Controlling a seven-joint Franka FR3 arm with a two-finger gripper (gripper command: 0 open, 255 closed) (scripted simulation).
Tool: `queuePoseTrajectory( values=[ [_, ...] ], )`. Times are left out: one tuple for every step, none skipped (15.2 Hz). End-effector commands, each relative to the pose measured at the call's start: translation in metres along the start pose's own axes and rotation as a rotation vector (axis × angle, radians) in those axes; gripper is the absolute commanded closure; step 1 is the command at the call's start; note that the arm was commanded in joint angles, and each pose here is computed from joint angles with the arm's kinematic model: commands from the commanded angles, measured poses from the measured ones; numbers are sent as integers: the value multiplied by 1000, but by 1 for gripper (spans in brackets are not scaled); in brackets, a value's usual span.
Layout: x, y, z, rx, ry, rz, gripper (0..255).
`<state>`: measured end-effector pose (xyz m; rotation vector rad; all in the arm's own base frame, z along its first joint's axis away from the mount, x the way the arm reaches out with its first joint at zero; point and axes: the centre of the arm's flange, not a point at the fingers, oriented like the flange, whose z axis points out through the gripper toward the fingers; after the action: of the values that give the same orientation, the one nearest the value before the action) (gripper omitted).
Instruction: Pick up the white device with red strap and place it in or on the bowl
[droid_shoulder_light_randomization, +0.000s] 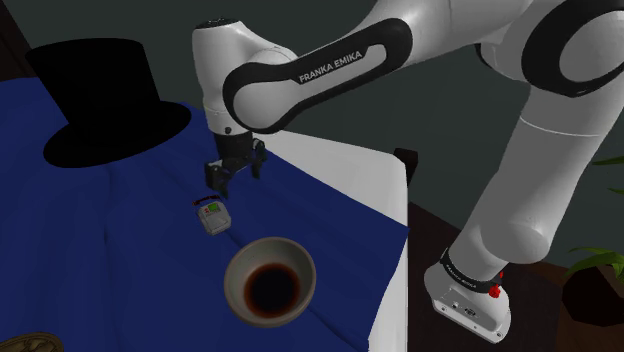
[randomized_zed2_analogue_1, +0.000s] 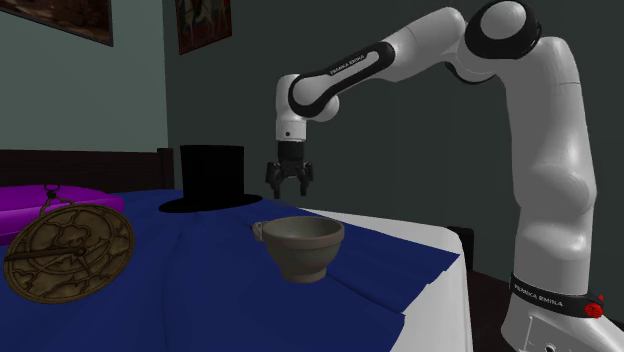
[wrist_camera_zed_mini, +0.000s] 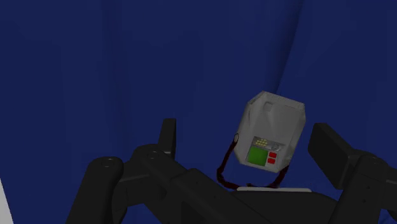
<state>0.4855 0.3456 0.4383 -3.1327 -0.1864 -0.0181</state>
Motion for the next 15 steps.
queuePoseTrajectory(
  values=[
    [14,-18,13,-1,-1,4,0],
    [21,-28,19,-2,-2,5,0],
    [27,-38,25,-3,-3,6,0],
    [34,-48,32,-3,-3,8,0],
    [41,-57,38,-4,-4,9,0],
    [41,-57,38,-4,-4,9,0],
    [41,-57,43,-4,-4,9,0],
    [41,-57,49,-4,-4,9,0],
    [41,-57,54,-4,-4,9,0],
    [41,-57,59,-4,-4,9,0],
    [41,-57,64,-4,-4,9,0],
    [41,-57,70,-4,-4,9,0],
    [41,-57,78,-4,-4,9,0],
    [41,-57,78,-4,-4,9,0],
    [41,-57,78,-4,-4,9,0]
  ],
)
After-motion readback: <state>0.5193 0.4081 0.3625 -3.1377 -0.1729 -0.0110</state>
